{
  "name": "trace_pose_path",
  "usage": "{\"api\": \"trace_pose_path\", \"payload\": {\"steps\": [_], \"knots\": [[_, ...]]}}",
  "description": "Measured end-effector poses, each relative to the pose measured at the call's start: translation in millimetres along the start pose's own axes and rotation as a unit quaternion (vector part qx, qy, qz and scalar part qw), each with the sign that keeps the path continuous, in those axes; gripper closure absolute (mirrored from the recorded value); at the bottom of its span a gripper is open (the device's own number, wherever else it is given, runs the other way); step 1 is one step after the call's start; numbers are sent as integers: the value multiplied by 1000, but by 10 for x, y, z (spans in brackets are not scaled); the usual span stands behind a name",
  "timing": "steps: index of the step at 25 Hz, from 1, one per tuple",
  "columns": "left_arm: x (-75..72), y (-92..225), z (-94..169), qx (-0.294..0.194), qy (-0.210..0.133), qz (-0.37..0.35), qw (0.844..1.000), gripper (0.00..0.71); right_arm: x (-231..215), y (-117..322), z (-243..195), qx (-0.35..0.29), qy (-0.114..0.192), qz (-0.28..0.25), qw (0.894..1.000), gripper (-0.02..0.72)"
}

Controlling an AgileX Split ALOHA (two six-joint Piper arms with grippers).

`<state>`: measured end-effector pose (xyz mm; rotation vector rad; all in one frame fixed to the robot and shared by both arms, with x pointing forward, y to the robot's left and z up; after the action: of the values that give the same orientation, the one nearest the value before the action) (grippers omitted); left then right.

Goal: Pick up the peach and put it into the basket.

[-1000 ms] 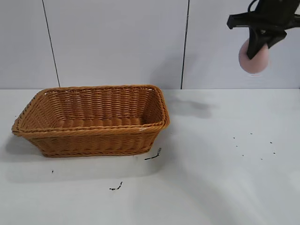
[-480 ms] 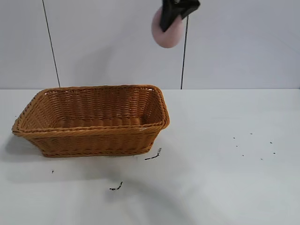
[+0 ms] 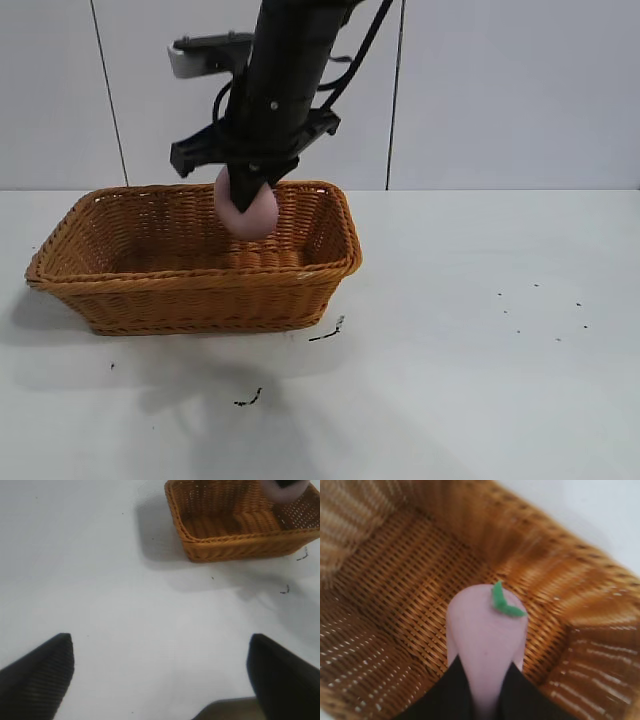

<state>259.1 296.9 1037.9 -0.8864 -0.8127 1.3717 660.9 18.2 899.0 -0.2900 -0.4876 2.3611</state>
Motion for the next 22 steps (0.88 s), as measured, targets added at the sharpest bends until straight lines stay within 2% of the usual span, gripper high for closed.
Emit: {"api": "trace_pose_path", "payload": {"steps": [1, 3, 5, 9, 14, 18, 22], "knots": [[0, 0, 0, 0, 0, 0, 1000, 18, -1, -4, 5, -1, 0, 0, 1000, 286], [0, 0, 0, 0, 0, 0, 1000, 18, -4, -24, 30, -7, 1, 0, 1000, 107], [0, 0, 0, 0, 0, 0, 1000, 18, -11, -61, 99, -16, 3, -1, 1000, 47], [0, 0, 0, 0, 0, 0, 1000, 18, -41, -232, 390, -45, 8, -15, 999, 15], [0, 0, 0, 0, 0, 0, 1000, 18, -173, -490, 869, -92, 18, -38, 995, 15], [0, 0, 0, 0, 0, 0, 1000, 18, -510, -517, 1058, -107, 38, -68, 991, 14], [0, 0, 0, 0, 0, 0, 1000, 18, -1050, -316, 1099, -90, 64, -113, 988, 14]]}}
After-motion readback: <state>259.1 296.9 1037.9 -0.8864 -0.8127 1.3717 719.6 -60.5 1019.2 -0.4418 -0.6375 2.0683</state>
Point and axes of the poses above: a point on each arm's last joint axis where the gripper is mounted, z pointing back along that axis away from the gripper, x along the wrist's bending axis when the last joint is at zero, y = z × x, the point moved 3 cm from there along -z, pointing out along that axis toward the gripper, and after that the axes turned 4 degrees about z, right-handed, at the moved point
